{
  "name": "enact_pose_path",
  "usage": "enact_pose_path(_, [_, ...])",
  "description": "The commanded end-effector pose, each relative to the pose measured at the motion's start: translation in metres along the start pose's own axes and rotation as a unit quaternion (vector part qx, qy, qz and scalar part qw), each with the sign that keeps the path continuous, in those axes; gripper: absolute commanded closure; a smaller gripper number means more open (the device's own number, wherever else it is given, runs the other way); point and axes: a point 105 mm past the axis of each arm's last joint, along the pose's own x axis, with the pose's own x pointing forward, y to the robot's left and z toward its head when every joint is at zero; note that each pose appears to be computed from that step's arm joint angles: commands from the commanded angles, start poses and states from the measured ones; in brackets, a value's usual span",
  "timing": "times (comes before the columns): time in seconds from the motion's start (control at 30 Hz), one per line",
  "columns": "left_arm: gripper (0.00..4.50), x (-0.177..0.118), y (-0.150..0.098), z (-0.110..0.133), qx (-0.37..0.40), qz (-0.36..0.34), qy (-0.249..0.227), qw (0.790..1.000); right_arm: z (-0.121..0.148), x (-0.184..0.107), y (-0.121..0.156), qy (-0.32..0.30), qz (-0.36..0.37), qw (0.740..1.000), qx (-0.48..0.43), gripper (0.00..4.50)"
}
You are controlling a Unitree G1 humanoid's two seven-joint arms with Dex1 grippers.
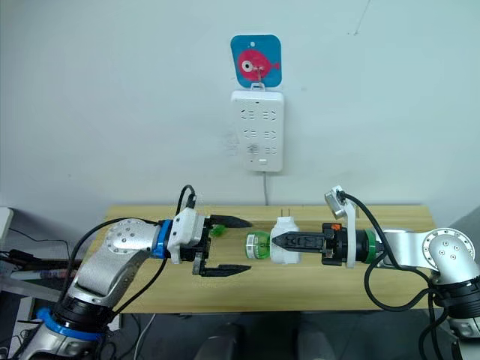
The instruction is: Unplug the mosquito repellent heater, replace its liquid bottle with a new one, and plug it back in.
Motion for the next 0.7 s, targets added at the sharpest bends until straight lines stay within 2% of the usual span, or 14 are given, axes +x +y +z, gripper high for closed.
enact_pose_path(0.03, [0.03,-0.001,0.004,0.02,0.087,0.024,-0.045,0.995,0.006,-0.001,0.013,-0.007,0.02,1.0,-0.019,1.5])
enact_pose_path(0.3, [0.03,0.012,0.0,0.016,0.143,0.007,-0.054,0.988,0.006,-0.001,0.013,-0.007,0.02,1.0,-0.022,1.5])
enact_pose_path(0.4, [0.6,0.015,0.004,0.011,0.147,0.013,-0.05,0.988,0.007,-0.001,0.014,-0.007,0.02,0.999,-0.024,1.5])
enact_pose_path(0.57, [2.13,0.016,0.009,0.017,0.143,0.029,-0.068,0.987,0.007,-0.001,0.015,-0.009,0.02,0.999,-0.025,1.5])
enact_pose_path(0.6, [2.27,0.016,0.012,0.02,0.139,0.033,-0.071,0.987,0.007,-0.002,0.015,-0.009,0.02,0.999,-0.026,1.5])
enact_pose_path(0.67, [2.27,0.014,0.015,0.027,0.124,0.025,-0.072,0.989,0.006,-0.002,0.014,-0.009,0.018,0.999,-0.026,1.5])
enact_pose_path(0.7, [2.27,0.014,0.016,0.025,0.088,0.015,-0.059,0.994,0.006,-0.002,0.014,-0.009,0.018,0.999,-0.025,1.5])
